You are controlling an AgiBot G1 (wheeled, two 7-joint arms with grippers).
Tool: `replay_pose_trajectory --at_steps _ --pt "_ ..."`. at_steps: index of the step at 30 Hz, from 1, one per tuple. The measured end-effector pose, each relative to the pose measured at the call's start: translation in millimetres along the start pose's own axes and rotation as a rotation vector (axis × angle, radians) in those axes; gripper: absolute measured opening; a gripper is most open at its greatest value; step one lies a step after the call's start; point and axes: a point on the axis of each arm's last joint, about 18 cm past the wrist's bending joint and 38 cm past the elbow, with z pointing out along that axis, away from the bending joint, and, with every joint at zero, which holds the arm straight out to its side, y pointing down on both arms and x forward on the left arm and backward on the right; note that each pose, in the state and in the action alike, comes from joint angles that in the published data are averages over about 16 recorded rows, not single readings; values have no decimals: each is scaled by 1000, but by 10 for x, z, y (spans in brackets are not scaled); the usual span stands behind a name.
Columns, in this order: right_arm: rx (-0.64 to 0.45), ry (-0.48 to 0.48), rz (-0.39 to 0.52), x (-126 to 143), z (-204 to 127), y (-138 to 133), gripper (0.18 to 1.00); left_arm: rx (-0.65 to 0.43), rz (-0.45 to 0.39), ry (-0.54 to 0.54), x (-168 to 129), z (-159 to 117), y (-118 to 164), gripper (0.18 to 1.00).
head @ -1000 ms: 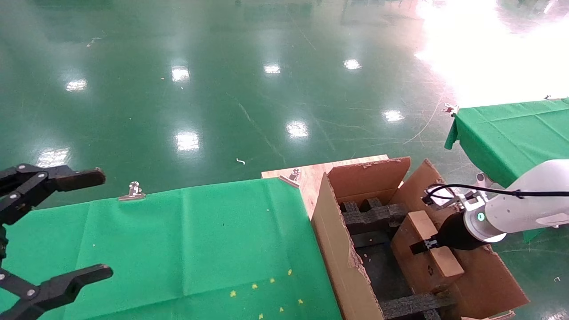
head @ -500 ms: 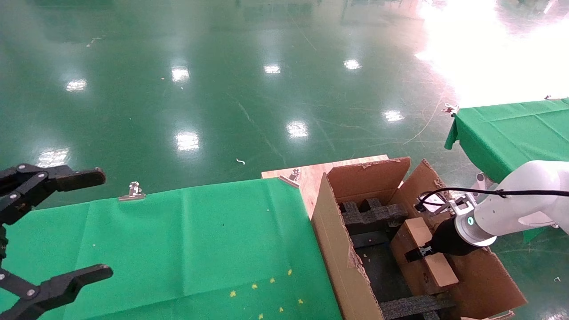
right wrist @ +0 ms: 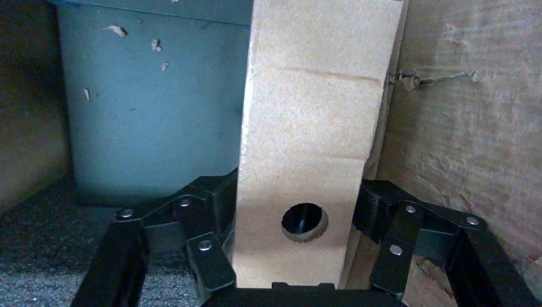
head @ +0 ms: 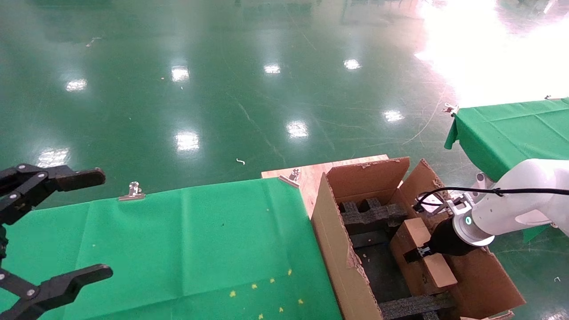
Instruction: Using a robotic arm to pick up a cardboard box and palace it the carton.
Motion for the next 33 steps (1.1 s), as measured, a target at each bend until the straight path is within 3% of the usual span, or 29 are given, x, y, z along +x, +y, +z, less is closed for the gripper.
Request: replay_pose_trajectory --at_steps 10,21,33 --pt "17 0 0 14 -68 -68 448 0 0 0 0 0 0 1001" --pt "57 2 3 65 -221 -200 683 0 0 0 0 0 0 1001" --pt "216 -26 16 94 -725 -673 900 0 0 0 0 0 0 1001"
